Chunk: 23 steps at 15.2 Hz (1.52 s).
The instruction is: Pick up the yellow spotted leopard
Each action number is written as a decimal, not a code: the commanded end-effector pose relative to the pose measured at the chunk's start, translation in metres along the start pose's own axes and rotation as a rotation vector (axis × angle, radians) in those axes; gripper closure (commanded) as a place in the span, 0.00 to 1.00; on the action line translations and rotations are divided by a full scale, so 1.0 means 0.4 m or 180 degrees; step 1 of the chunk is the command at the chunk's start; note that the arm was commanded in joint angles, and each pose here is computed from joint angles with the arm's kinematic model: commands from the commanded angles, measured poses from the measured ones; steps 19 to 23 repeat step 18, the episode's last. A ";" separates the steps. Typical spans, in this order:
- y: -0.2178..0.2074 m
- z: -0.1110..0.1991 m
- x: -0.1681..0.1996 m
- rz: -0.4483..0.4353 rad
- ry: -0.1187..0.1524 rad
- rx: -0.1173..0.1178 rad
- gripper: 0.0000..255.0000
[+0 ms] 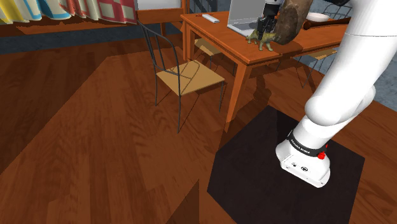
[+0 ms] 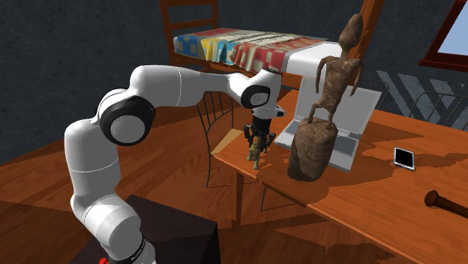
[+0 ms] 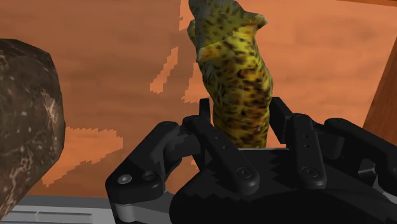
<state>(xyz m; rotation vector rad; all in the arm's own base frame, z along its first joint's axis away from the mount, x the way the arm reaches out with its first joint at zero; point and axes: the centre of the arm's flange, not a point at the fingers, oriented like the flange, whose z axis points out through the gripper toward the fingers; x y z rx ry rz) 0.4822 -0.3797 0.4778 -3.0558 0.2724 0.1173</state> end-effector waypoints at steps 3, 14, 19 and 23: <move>-0.001 -0.023 -0.003 0.0001 -0.0002 0.0000 1.00; -0.011 -0.167 -0.015 0.0001 -0.0002 0.0000 1.00; -0.013 -0.195 -0.017 0.0001 -0.0002 0.0000 1.00; -0.013 -0.195 -0.017 0.0001 -0.0002 0.0000 1.00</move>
